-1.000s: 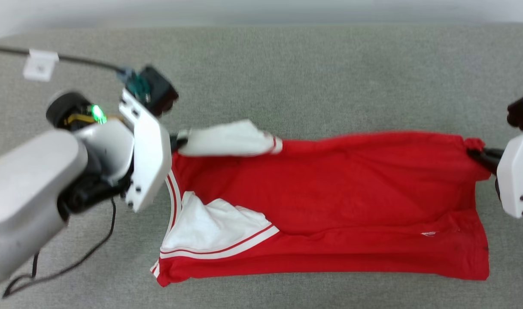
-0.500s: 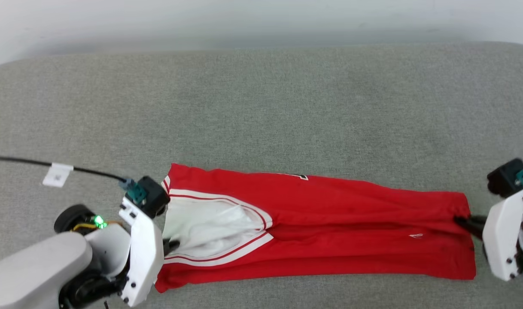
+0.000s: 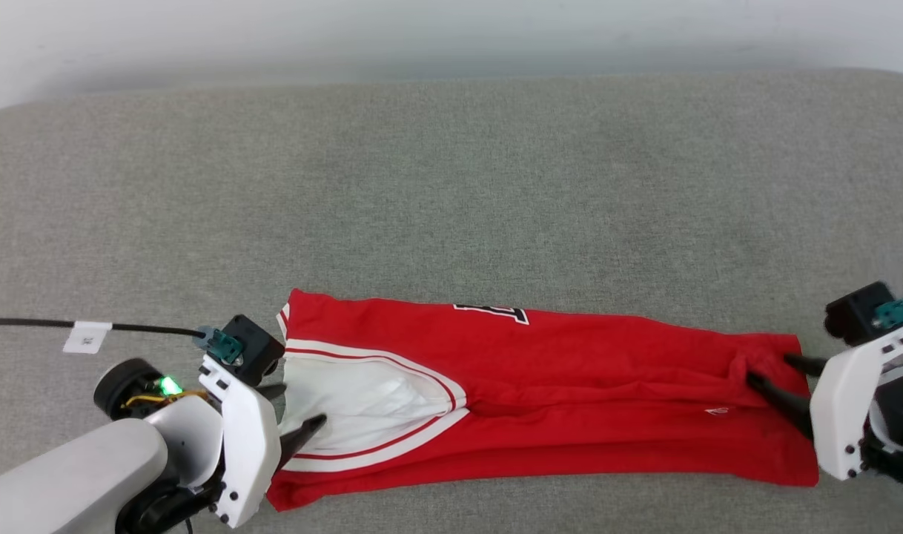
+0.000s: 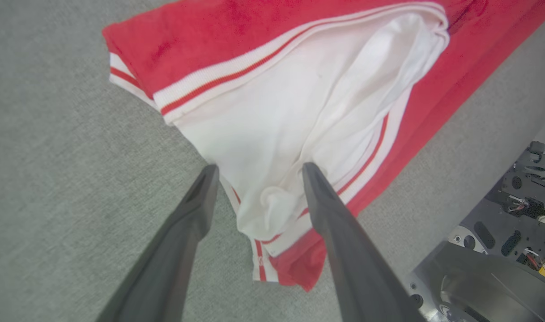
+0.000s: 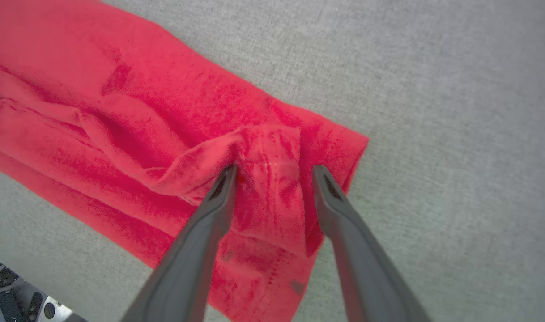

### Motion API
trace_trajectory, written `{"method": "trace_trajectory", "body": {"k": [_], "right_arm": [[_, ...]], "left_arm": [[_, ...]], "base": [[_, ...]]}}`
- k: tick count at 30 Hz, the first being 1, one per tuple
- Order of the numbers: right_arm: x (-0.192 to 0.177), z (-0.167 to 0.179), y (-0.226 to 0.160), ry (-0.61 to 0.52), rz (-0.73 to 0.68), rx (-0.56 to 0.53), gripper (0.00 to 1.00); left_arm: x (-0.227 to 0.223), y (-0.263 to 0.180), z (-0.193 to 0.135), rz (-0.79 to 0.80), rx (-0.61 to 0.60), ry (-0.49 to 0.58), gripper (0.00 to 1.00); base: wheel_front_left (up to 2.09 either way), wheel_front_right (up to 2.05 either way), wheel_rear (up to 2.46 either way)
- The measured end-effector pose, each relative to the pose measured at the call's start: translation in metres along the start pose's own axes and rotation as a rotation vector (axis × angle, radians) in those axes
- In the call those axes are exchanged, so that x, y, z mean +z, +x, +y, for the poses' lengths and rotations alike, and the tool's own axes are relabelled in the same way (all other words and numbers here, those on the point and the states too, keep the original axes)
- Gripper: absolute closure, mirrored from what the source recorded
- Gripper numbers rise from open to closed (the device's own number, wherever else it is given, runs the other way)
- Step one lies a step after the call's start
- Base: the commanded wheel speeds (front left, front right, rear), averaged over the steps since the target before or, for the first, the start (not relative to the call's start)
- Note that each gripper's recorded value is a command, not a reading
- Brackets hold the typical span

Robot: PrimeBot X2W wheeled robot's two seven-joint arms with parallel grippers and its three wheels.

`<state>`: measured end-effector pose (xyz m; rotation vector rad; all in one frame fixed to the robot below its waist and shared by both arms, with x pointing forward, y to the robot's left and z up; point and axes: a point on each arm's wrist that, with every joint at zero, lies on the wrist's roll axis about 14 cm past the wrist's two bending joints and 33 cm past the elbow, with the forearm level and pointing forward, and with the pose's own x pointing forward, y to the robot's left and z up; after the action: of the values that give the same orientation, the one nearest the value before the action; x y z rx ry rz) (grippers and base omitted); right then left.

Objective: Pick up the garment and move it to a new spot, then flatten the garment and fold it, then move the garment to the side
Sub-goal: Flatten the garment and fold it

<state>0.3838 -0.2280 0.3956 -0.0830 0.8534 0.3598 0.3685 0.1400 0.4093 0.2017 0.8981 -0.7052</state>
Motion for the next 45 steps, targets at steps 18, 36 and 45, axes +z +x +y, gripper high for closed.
{"method": "trace_trajectory", "body": {"k": [18,36,45], "right_arm": [[0.051,-0.063,-0.049,0.181,-0.409,-0.204,0.00],[-0.043,-0.004,0.007,0.453,-0.068,-0.059,0.00],[-0.046,0.023,0.016,0.451,-0.017,0.029,0.47]], "left_arm": [[0.107,-0.043,0.046,-0.751,0.467,0.091,0.00],[0.089,-0.092,0.065,-0.951,0.805,-0.045,0.00],[0.062,-0.100,0.058,-0.945,0.865,-0.077,0.00]], "base": [[0.00,0.00,0.00],[0.00,0.00,0.00],[0.00,0.00,0.00]]}}
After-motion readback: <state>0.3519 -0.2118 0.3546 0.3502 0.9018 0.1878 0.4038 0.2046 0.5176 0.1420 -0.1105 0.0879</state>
